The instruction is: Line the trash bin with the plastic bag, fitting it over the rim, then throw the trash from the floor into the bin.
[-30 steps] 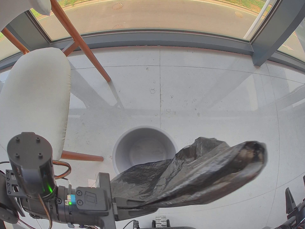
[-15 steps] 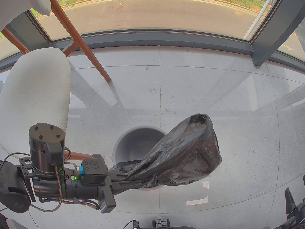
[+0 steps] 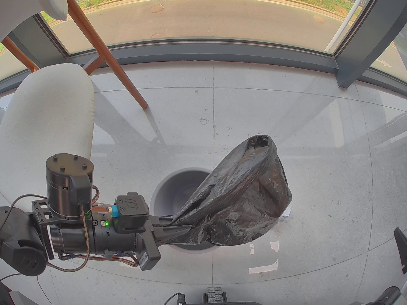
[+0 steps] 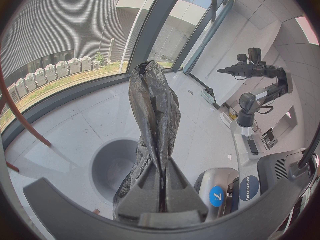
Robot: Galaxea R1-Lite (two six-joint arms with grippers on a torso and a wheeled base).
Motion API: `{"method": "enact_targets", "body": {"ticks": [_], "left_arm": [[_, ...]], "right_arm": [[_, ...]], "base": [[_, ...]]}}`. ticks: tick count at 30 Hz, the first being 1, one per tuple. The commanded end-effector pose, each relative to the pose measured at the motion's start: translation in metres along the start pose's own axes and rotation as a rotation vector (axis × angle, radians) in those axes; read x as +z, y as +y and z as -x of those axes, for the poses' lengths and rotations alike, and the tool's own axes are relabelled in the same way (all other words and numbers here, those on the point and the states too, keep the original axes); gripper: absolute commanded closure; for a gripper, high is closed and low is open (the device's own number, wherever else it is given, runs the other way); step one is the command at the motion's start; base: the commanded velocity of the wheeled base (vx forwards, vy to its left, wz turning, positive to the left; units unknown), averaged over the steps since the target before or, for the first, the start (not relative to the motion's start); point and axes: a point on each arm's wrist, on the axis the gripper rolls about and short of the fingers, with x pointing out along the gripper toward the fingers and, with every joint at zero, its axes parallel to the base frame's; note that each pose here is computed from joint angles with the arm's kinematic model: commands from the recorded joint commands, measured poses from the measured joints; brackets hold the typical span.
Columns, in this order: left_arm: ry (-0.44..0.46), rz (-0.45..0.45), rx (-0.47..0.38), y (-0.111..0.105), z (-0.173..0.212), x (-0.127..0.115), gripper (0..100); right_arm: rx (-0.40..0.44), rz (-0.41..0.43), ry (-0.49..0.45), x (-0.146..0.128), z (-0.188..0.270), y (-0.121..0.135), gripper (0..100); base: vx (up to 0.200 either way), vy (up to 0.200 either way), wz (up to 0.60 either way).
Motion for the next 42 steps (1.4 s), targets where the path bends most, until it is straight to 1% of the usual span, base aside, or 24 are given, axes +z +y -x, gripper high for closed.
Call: {"method": "enact_targets", "body": {"ticks": [1, 2, 6, 7, 8, 9, 10, 12, 13, 18, 20, 23, 24, 28, 31, 33, 34, 37, 40, 42], "left_arm": [[-0.009, 0.054, 0.114, 0.023, 0.009, -0.006, 100], [-0.035, 0.061, 0.139, 0.027, 0.011, -0.006, 100], [-0.047, 0.087, 0.146, 0.026, 0.013, -0.007, 100], [-0.047, 0.087, 0.146, 0.026, 0.013, -0.007, 100], [-0.047, 0.094, 0.148, 0.025, 0.015, -0.008, 100], [-0.047, 0.094, 0.148, 0.025, 0.015, -0.008, 100], [-0.045, 0.097, 0.148, 0.023, 0.018, -0.010, 100], [-0.045, 0.097, 0.148, 0.023, 0.018, -0.010, 100], [-0.042, 0.098, 0.145, 0.021, 0.020, -0.011, 100], [-0.049, 0.095, 0.146, 0.022, 0.020, -0.010, 100], [-0.067, 0.089, 0.150, 0.024, 0.019, -0.007, 100], [-0.086, 0.102, 0.154, 0.025, 0.016, -0.005, 100], [-0.092, 0.107, 0.156, 0.027, 0.014, -0.004, 100], [-0.111, 0.109, 0.163, 0.031, 0.013, 0.001, 100], [-0.109, 0.112, 0.161, 0.030, 0.013, 0.001, 100], [-0.108, 0.112, 0.160, 0.030, 0.013, 0.000, 100], [-0.108, 0.112, 0.160, 0.030, 0.013, 0.000, 100], [-0.105, 0.111, 0.158, 0.029, 0.012, -0.001, 100], [-0.098, 0.115, 0.157, 0.029, 0.013, -0.003, 100], [-0.090, 0.119, 0.154, 0.028, 0.013, -0.005, 100]], "right_arm": [[0.085, -0.102, 0.347, 0.030, -0.084, 0.013, 0], [0.094, -0.102, 0.397, 0.025, -0.093, 0.014, 0], [0.118, -0.101, 0.468, 0.019, -0.110, 0.016, 0], [0.118, -0.101, 0.468, 0.019, -0.110, 0.016, 0], [0.123, -0.081, 0.497, 0.014, -0.122, 0.017, 0], [0.123, -0.081, 0.497, 0.014, -0.122, 0.017, 0], [0.128, -0.041, 0.506, 0.010, -0.136, 0.017, 0], [0.128, -0.041, 0.506, 0.010, -0.136, 0.017, 0], [0.135, -0.014, 0.504, 0.007, -0.157, 0.019, 0], [0.144, -0.015, 0.463, 0.001, -0.186, 0.021, 0], [0.151, -0.011, 0.438, -0.004, -0.201, 0.023, 0], [0.154, -0.009, 0.442, -0.015, -0.215, 0.025, 0], [0.153, -0.009, 0.449, -0.020, -0.221, 0.025, 100], [0.148, -0.001, 0.479, -0.035, -0.237, 0.027, 100], [0.156, 0.006, 0.474, -0.040, -0.247, 0.031, 100], [0.179, 0.008, 0.465, -0.041, -0.255, 0.038, 100], [0.179, 0.008, 0.465, -0.041, -0.255, 0.038, 100], [0.178, 0.012, 0.454, -0.042, -0.275, 0.045, 100], [0.187, 0.010, 0.417, -0.036, -0.292, 0.050, 100], [0.209, 0.009, 0.392, -0.031, -0.299, 0.057, 100]], "base": [[0.000, 0.000, 0.00], [0.000, 0.000, 0.00], [0.000, 0.000, 0.00], [0.000, 0.000, 0.00], [0.000, 0.000, 0.00], [0.000, 0.000, 0.00], [0.000, 0.000, 0.00], [0.000, 0.000, 0.00], [0.000, 0.000, 0.00], [0.000, 0.000, 0.00], [0.000, 0.000, 0.00], [0.000, 0.000, 0.00], [0.000, 0.000, 0.00], [0.000, 0.000, 0.00], [0.000, 0.000, 0.00], [0.000, 0.000, 0.00], [0.000, 0.000, 0.00], [0.000, 0.000, 0.00], [0.000, 0.000, 0.00], [0.000, 0.000, 0.00]]}}
